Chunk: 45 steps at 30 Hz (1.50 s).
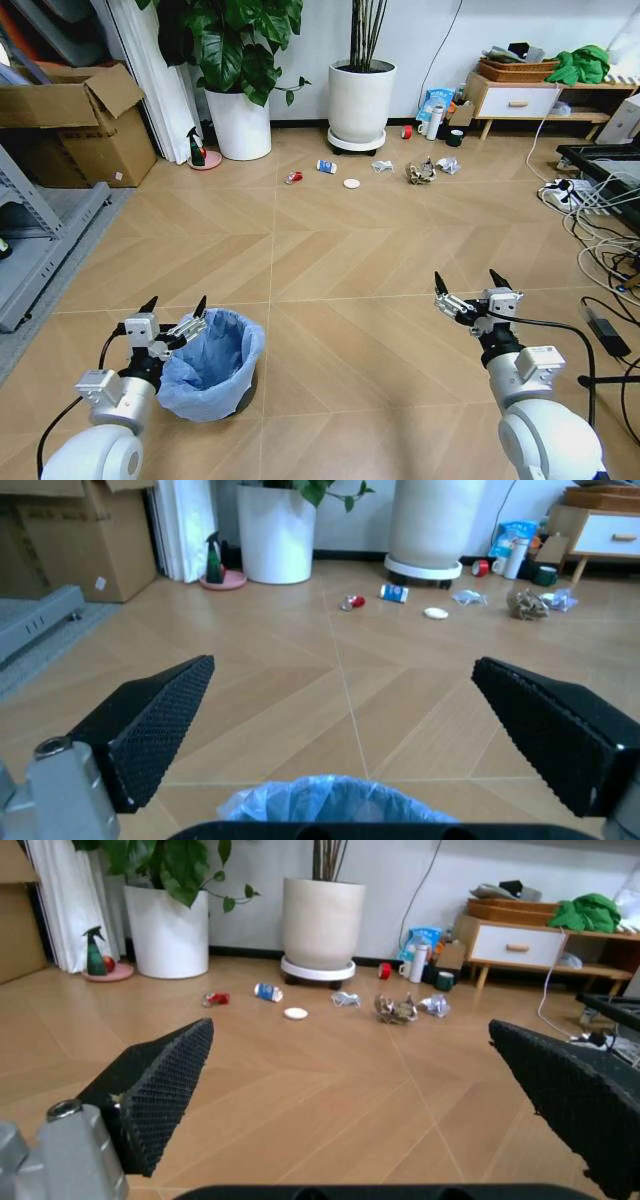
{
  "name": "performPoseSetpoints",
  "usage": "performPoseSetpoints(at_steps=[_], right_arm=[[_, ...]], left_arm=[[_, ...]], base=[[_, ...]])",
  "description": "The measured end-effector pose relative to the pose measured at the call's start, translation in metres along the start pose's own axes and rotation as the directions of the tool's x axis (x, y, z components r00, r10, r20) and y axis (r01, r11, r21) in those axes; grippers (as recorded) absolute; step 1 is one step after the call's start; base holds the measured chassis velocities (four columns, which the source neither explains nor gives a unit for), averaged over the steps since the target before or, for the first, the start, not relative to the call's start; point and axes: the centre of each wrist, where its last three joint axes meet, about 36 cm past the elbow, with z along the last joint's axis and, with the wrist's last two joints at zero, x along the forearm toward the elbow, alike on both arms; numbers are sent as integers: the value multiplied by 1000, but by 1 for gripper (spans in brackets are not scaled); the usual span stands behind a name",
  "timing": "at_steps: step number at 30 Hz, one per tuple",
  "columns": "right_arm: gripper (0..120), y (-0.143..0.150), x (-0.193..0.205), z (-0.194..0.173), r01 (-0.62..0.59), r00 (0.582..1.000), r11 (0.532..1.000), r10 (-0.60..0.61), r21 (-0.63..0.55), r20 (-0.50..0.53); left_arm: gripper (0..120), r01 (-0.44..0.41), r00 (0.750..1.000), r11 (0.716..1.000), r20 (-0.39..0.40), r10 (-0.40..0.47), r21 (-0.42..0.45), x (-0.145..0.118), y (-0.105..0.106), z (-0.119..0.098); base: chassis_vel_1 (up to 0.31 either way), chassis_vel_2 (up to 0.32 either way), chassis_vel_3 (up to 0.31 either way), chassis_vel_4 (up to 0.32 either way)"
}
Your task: Pick up the trash bin and place the garbage on the floor into it.
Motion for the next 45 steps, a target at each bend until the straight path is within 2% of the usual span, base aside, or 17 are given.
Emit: performPoseSetpoints(at_steps=[16, 23, 30, 33, 34, 37, 39, 40, 41, 44, 45], right_arm=[[100, 1, -1, 1, -3, 1000, 1000, 3, -8, -4], [100, 2, 1, 3, -7, 1000, 1000, 7, -13, -5], [100, 1, 3, 4, -12, 1000, 1000, 12, -11, -7], [100, 0, 3, 4, -13, 1000, 1000, 13, -9, -5], [100, 0, 3, 4, -13, 1000, 1000, 13, -9, -5], [100, 0, 4, 4, -12, 1000, 1000, 12, -9, -5], [100, 0, 4, 4, -12, 1000, 1000, 12, -9, -5], [100, 1, 4, 4, -11, 1000, 1000, 11, -10, -5], [100, 1, 4, 4, -11, 1000, 1000, 11, -10, -5], [100, 2, 4, 4, -6, 1000, 1000, 6, -10, -6], [100, 2, 4, 4, -6, 1000, 1000, 6, -10, -6]], left_arm=[[100, -1, 1000, 1000, -22, 1, 6, -1, -1, -3], [100, 3, 998, 1000, -62, -4, -6, -7, 7, -5], [100, 8, 988, 1000, -155, -7, 9, -11, 14, -11], [100, 21, 964, 1000, -264, -21, -4, -16, 21, -16], [100, 21, 964, 1000, -264, -21, -4, -16, 21, -16], [100, 30, 943, 999, -332, -34, -18, -22, 27, -18], [100, 31, 939, 999, -342, -36, -20, -23, 28, -18], [100, 35, 925, 999, -378, -42, -25, -28, 32, -19], [100, 35, 925, 999, -378, -42, -25, -28, 32, -19], [100, 40, 883, 999, -467, -44, -18, -40, 44, -17], [100, 40, 883, 999, -467, -44, -18, -40, 44, -17]], base=[[0, 0, 0, 0], [0, 0, 0, 0], [0, 0, 0, 0], [0, 0, 0, 0], [0, 0, 0, 0], [0, 0, 0, 0], [0, 0, 0, 0], [0, 0, 0, 0], [0, 0, 0, 0], [0, 0, 0, 0], [0, 0, 0, 0]])
